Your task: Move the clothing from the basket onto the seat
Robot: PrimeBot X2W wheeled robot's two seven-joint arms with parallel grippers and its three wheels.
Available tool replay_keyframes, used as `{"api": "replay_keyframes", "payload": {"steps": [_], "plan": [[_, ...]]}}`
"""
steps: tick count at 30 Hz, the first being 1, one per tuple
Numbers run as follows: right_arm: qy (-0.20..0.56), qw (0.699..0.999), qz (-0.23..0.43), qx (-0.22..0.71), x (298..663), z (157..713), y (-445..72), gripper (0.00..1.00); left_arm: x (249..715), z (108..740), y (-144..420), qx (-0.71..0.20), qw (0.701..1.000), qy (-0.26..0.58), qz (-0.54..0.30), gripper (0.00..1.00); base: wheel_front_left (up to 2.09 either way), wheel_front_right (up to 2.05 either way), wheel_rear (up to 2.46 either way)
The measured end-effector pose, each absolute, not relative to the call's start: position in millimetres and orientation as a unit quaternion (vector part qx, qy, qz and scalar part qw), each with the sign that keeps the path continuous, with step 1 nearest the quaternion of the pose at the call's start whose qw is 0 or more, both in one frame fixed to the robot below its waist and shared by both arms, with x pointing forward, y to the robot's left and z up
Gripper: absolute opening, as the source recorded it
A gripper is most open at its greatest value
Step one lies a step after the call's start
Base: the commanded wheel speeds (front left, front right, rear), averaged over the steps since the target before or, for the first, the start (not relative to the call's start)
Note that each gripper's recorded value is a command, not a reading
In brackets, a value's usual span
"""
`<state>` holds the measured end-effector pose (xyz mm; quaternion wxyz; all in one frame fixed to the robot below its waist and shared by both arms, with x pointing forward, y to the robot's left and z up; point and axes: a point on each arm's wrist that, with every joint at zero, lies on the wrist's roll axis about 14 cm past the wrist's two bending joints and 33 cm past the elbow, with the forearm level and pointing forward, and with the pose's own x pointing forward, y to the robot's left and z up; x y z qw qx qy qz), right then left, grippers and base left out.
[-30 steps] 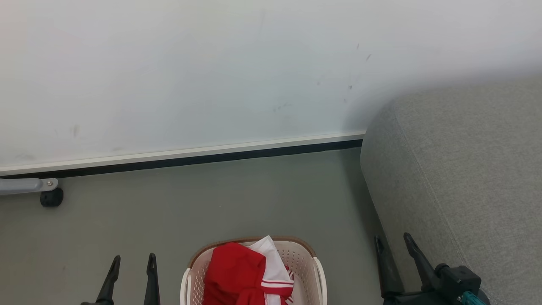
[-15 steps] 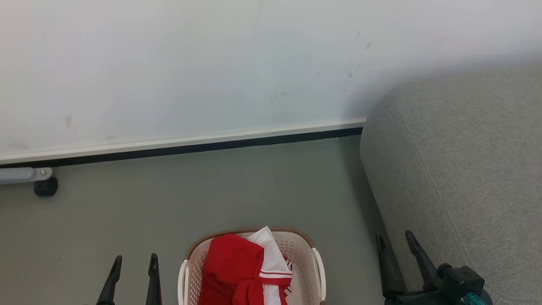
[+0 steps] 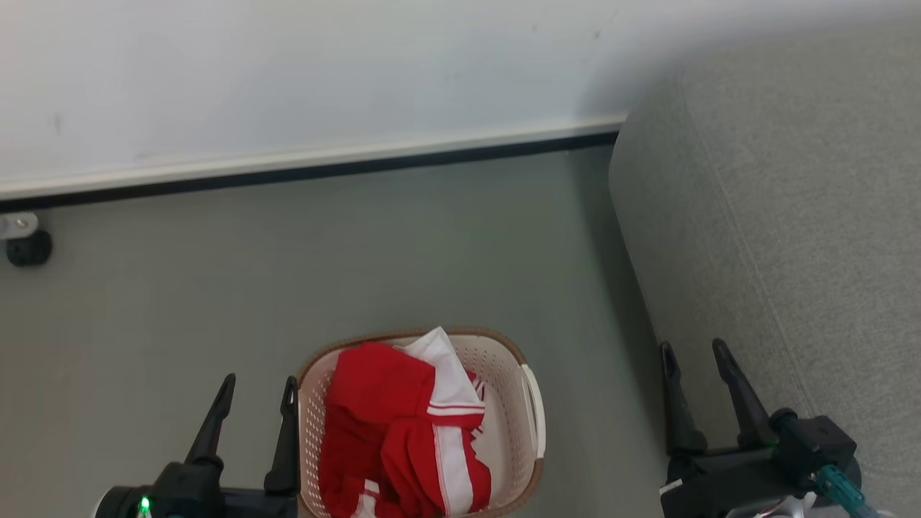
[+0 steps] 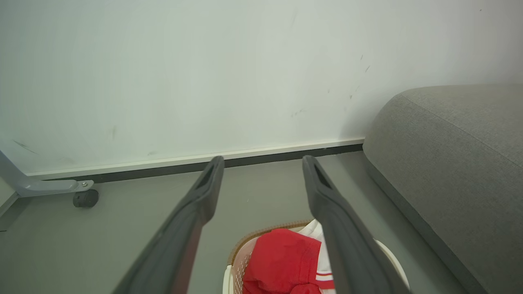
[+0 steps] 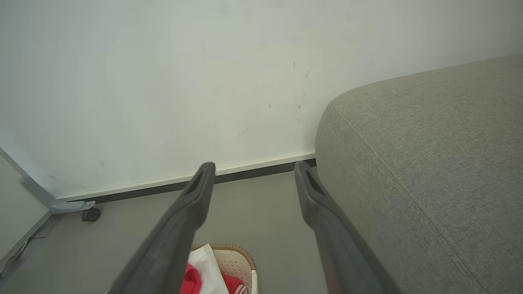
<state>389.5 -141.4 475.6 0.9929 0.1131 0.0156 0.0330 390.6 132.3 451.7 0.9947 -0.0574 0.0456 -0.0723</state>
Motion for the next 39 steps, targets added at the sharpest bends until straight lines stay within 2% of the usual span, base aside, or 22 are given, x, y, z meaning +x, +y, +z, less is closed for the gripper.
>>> {"api": "replay_keyframes", "payload": {"steps": [20,39], "plan": [[0.043,0.994,-0.013,0.095,436.6,437.5,-170.6,1.00,438.7,343.2,76.7,-0.030,0.967,0.177,-0.180,1.00,0.00,0.00,0.00],[0.096,0.991,-0.034,0.083,474.4,370.0,-184.9,1.00,470.1,222.2,44.9,0.039,0.920,0.282,-0.270,1.00,0.00,0.00,0.00]]}}
